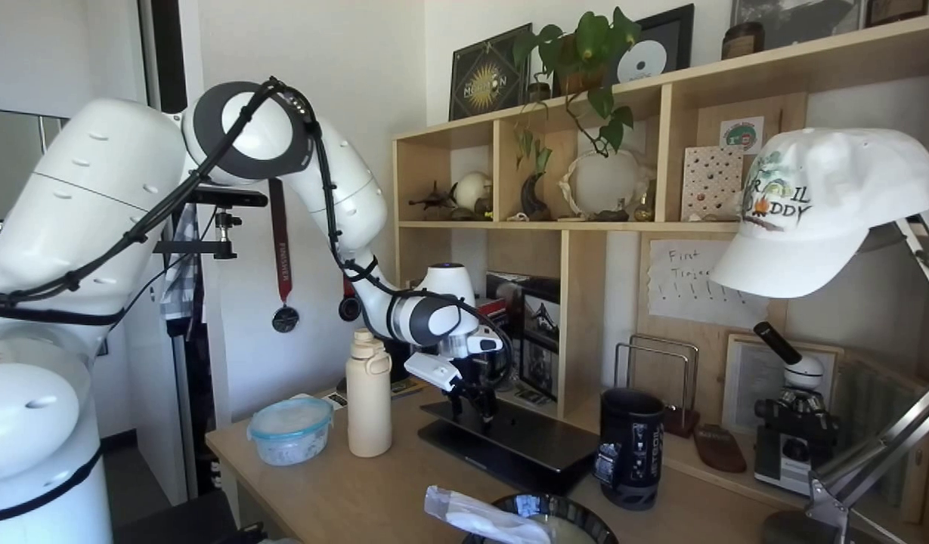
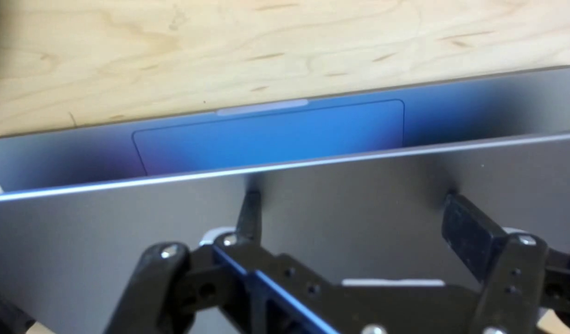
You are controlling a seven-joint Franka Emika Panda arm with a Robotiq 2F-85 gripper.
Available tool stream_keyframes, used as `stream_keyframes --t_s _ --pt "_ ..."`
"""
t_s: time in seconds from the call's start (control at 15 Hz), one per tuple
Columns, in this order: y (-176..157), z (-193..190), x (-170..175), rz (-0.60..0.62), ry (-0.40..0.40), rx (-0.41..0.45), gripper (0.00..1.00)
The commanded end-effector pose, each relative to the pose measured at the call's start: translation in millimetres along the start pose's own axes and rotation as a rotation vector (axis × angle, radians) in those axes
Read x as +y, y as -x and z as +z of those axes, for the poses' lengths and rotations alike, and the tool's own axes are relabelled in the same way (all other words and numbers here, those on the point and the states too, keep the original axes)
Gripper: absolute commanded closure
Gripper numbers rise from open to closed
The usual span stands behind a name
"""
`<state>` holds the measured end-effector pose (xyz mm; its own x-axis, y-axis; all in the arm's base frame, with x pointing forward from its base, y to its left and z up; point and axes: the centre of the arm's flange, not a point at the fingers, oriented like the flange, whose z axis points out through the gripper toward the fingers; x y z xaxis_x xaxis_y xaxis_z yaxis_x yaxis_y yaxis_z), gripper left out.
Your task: Close the laptop screen
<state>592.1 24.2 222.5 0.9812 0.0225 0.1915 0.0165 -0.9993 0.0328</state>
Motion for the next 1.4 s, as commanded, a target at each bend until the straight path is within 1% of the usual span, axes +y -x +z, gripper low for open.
stream_keyframes --t_s 0.0,0.47,0.73,1.07,1.2,1.33 --pt "19 4 -11 0.027 0.006 0.022 0.00" --pt "38 35 -18 0.023 0.014 -0.029 0.00" --pt "35 42 -19 0.049 0.037 -0.004 0.00" --pt "27 41 -16 0.077 0.056 0.019 0.00" --pt "23 34 -14 0.077 0.048 0.024 0.00" --pt "15 18 -9 0.085 0.040 0.037 0.00"
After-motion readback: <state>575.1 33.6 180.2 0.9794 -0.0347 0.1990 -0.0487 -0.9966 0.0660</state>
